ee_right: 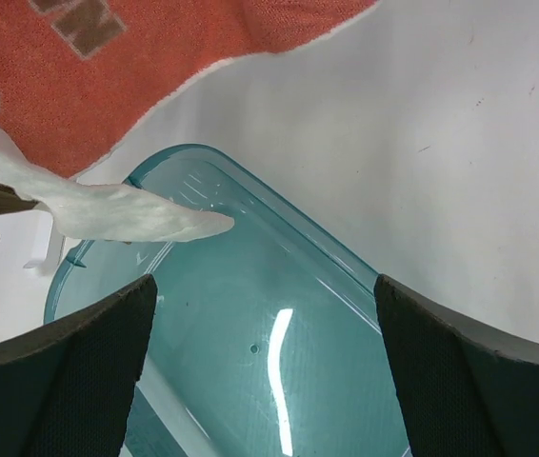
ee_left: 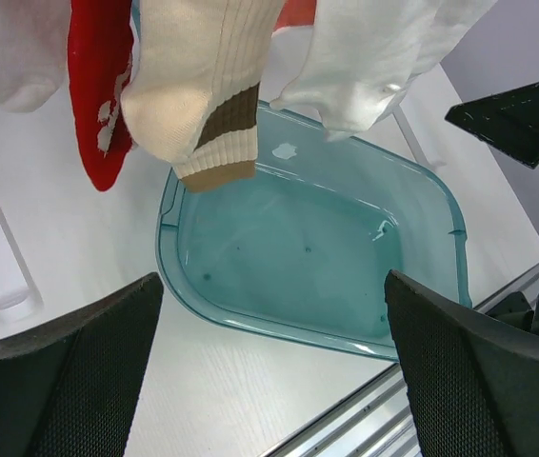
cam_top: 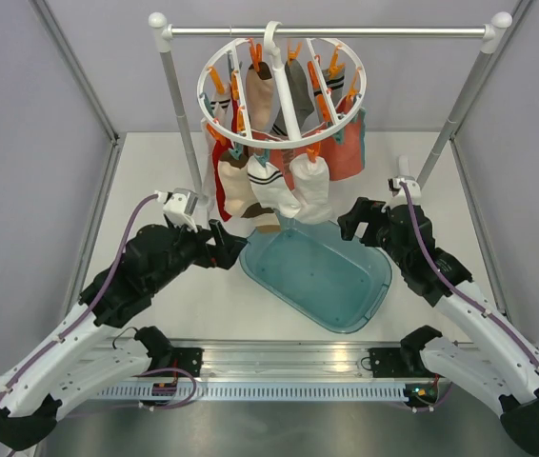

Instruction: Remove the socks clipped to the hanger

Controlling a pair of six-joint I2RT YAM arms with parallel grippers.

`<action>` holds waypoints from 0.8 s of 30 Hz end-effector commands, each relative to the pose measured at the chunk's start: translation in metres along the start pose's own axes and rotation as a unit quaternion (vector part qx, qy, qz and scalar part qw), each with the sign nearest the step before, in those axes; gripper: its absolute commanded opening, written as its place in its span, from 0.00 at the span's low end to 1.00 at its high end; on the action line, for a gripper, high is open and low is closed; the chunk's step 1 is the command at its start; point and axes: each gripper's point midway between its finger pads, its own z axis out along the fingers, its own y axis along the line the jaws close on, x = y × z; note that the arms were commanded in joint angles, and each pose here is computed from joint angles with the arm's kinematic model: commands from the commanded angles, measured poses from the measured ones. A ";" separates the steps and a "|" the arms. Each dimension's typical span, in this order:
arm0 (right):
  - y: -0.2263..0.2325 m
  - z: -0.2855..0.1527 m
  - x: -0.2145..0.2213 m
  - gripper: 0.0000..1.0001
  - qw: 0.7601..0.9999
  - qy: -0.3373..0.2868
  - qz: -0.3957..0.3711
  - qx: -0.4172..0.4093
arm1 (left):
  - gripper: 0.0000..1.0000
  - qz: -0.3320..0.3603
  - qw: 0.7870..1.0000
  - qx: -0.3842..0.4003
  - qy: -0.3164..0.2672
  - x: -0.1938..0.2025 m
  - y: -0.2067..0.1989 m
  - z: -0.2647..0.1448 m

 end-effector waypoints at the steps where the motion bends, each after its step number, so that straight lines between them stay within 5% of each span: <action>1: 0.005 -0.004 -0.019 0.98 0.999 -0.034 -0.007 -0.008 | 1.00 -0.014 1.000 0.004 -0.013 -0.006 -0.003 -0.002; 7: 0.004 -0.002 -0.019 0.98 0.999 -0.035 -0.039 -0.013 | 1.00 -0.014 1.000 0.024 -0.008 -0.003 -0.010 0.003; 16: 0.041 0.002 -0.020 0.98 0.988 -0.064 -0.059 -0.125 | 0.99 -0.026 0.998 0.049 -0.003 0.002 -0.026 0.016; 24: 0.076 -0.005 -0.058 0.98 0.968 -0.137 -0.075 -0.197 | 0.98 -0.035 0.997 0.071 0.004 0.010 -0.039 0.030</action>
